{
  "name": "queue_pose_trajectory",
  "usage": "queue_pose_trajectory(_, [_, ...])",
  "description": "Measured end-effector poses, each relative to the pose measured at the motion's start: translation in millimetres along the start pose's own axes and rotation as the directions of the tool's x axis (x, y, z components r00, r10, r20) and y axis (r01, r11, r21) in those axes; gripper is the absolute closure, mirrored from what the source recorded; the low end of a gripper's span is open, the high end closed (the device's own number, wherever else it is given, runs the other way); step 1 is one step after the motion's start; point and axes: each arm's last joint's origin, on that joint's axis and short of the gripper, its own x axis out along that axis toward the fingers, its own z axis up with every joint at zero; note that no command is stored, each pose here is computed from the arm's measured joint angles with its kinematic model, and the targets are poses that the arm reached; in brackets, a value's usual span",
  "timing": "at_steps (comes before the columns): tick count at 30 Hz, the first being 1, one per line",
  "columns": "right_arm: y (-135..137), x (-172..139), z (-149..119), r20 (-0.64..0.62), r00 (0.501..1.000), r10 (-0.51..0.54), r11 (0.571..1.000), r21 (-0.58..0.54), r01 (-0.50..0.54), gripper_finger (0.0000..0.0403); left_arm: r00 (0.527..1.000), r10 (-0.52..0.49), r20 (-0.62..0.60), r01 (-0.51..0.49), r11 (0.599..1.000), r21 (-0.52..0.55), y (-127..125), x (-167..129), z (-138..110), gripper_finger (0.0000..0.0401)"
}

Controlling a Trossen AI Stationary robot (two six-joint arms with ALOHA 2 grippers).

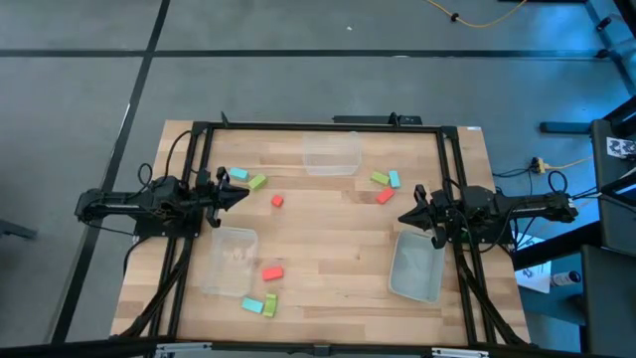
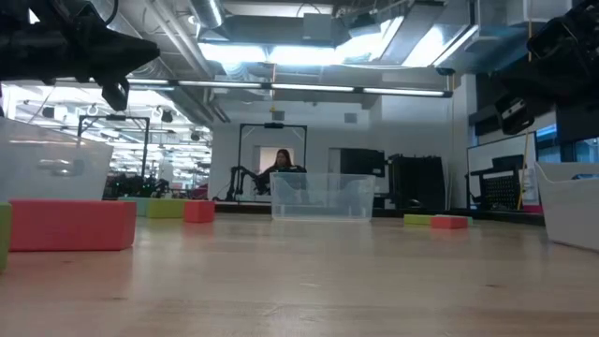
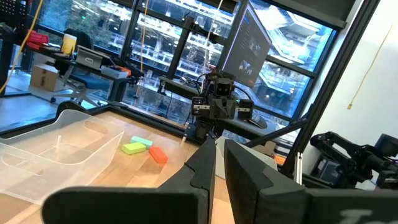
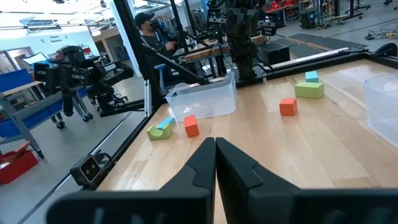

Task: Sort & place blocks by color

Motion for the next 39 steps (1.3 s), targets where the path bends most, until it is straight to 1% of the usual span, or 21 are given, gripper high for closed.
queue_pose_trajectory(3, [1,0,2,0.021,1.000,0.006,1.000,0.001,-0.006,0.0386,1.000,0.000,0.000,0.000,1.000,0.000,0,0,0,0.0374])
queue_pose_trajectory(8, [3,0,9,0.094,0.995,0.024,0.992,0.124,-0.036,0.0386,1.000,0.000,0.000,0.000,1.000,0.000,0,0,0,0.0374])
queue_pose_trajectory(11, [4,-1,14,0.147,0.988,0.041,0.988,0.139,-0.062,0.0386,1.000,0.000,0.000,0.000,1.000,0.000,0,0,0,0.0374])
queue_pose_trajectory(13, [6,-2,21,0.216,0.974,0.062,0.988,0.128,-0.092,0.0386,1.000,0.000,0.000,0.000,1.000,0.000,0,0,0,0.0374])
queue_pose_trajectory(15, [9,-6,32,0.333,0.939,0.082,0.986,0.108,-0.124,0.0386,1.000,0.000,0.000,0.000,1.000,0.000,0,0,0,0.0374])
queue_pose_trajectory(18, [15,-16,53,0.537,0.838,0.098,0.985,0.069,-0.160,0.0386,1.000,0.000,0.001,0.000,1.000,0.000,0,0,0,0.0374])
queue_pose_trajectory(20, [19,-22,68,0.600,0.795,0.093,0.988,0.044,-0.148,0.0386,1.000,0.000,0.000,0.000,1.000,0.000,0,0,0,0.0374])
queue_pose_trajectory(22, [24,-27,85,0.615,0.784,0.081,0.992,0.024,-0.121,0.0386,1.000,0.000,0.000,0.000,1.000,0.000,0,0,0,0.0374])
queue_pose_trajectory(24, [29,-29,102,0.606,0.793,0.062,0.996,0.011,-0.087,0.0386,1.000,0.000,0.000,0.000,1.000,0.000,0,0,0,0.0374])
queue_pose_trajectory(26, [32,-29,118,0.580,0.814,0.015,0.999,0.029,-0.039,0.0386,1.000,0.000,0.000,0.000,1.000,0.000,0,0,0,0.0374])
queue_pose_trajectory(29, [38,-27,142,0.507,0.860,-0.057,0.998,0.060,0.030,0.0386,1.000,0.000,0.000,0.000,1.000,0.000,0,0,0,0.0374])
queue_pose_trajectory(31, [41,-23,155,0.436,0.896,-0.083,0.996,0.054,0.066,0.0386,1.000,0.000,0.001,0.000,1.000,0.000,0,0,0,0.0374])
queue_pose_trajectory(35, [45,-7,173,0.302,0.945,-0.128,0.991,0.008,0.132,0.0386,1.000,0.000,0.000,0.000,1.000,0.000,0,0,0,0.0374])
queue_pose_trajectory(39, [44,8,181,0.169,0.961,-0.216,0.974,-0.029,0.224,0.0386,1.000,0.000,0.000,0.000,1.000,0.000,0,0,0,0.0374])
